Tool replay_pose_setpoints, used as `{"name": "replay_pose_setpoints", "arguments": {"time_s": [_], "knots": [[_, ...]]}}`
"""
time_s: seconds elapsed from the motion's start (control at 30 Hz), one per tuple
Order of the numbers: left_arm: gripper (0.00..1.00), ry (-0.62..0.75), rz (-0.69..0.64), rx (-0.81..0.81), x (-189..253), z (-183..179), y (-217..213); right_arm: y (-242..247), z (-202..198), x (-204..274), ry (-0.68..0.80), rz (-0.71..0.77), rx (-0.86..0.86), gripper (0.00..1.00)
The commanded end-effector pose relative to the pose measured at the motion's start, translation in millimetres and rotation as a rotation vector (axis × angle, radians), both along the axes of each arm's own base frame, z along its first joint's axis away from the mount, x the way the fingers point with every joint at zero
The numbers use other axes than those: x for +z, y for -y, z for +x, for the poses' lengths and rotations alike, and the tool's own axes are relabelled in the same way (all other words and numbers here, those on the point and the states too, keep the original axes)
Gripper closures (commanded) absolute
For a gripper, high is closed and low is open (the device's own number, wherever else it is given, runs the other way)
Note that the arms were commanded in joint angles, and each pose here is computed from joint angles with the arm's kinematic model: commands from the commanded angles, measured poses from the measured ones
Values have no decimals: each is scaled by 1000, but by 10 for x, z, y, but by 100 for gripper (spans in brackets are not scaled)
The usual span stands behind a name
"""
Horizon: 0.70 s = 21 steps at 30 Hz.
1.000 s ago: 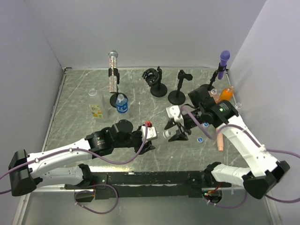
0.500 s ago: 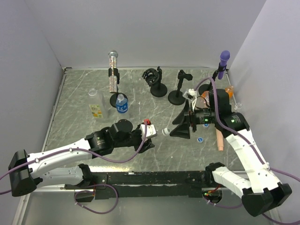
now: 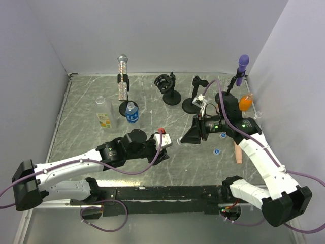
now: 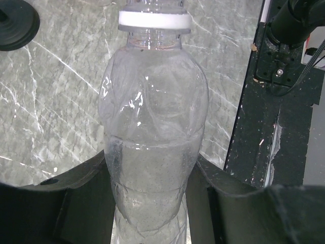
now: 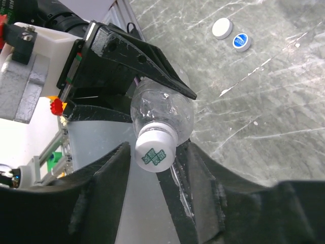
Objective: Unscrew the bottle caps
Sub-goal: Unscrew the bottle cap from the plastic bottle.
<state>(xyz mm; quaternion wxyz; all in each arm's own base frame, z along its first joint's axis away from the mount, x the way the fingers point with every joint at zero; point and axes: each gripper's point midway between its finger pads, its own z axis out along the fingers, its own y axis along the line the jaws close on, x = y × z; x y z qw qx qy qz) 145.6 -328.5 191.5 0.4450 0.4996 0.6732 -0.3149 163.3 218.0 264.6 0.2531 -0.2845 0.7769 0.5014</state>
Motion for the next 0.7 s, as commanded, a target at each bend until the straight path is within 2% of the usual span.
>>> {"name": "replay_pose_setpoints", "arguments": {"time_s": [0.0, 0.23, 0.5, 0.6, 0.67], "knots": [[64, 30, -66, 27, 252, 90, 77, -37, 8, 190, 46, 18, 13, 48], [64, 34, -65, 34, 274, 113, 91, -59, -5, 175, 47, -1, 30, 45], [64, 33, -68, 36, 280, 104, 72, -77, -7, 150, 40, -19, 42, 51], [64, 32, -67, 36, 278, 108, 80, -87, -20, 147, 43, -20, 56, 61], [64, 34, -66, 32, 280, 106, 85, -95, -23, 170, 60, -14, 73, 73]]}}
